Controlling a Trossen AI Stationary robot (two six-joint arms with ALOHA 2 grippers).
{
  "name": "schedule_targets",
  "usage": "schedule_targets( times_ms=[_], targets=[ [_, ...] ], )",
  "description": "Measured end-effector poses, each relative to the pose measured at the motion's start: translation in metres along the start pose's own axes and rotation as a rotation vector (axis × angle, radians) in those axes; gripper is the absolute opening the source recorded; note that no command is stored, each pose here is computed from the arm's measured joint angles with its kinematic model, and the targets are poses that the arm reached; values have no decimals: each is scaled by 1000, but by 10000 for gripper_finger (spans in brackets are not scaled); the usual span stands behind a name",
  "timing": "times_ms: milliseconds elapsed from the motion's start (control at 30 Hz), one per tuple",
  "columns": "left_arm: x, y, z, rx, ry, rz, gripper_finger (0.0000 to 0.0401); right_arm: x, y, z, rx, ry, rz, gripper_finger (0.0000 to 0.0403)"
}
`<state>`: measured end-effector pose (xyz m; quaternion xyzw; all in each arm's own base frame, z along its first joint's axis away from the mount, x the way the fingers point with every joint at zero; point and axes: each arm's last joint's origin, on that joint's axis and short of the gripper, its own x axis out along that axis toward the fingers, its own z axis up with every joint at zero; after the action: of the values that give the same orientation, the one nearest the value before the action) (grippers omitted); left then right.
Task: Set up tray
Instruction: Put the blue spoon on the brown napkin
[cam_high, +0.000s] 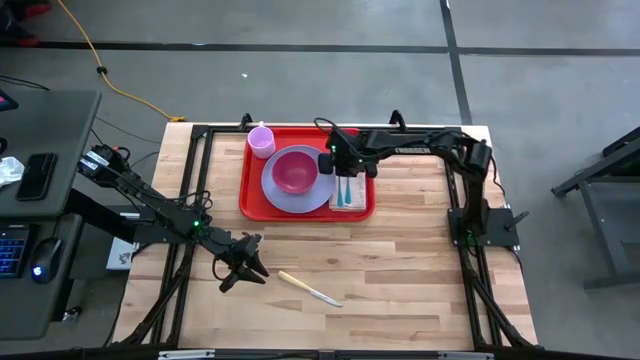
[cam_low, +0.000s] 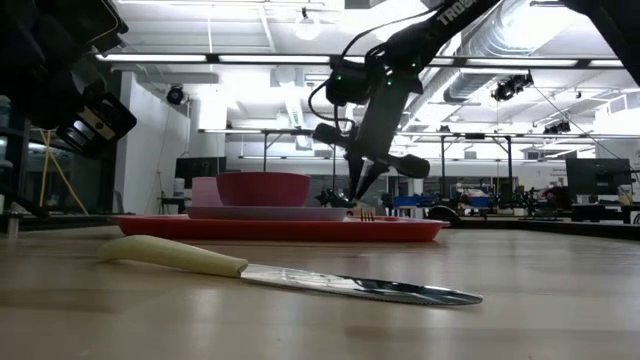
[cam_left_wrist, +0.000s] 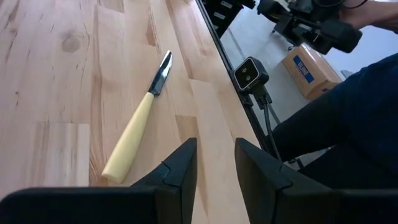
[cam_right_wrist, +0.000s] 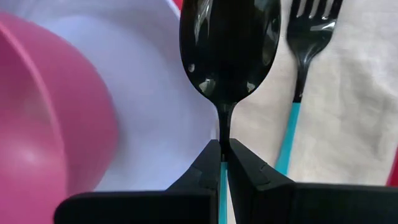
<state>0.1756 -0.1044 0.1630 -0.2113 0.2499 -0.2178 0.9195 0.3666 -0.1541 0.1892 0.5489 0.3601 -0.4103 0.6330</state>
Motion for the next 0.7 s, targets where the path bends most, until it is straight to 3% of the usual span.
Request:
schedule_targets(
  times_ms=[700],
  targets=[
    [0, 0, 0, -6, 0, 0, 138, 6, -7, 18, 38, -46, -11, 2]
  ],
)
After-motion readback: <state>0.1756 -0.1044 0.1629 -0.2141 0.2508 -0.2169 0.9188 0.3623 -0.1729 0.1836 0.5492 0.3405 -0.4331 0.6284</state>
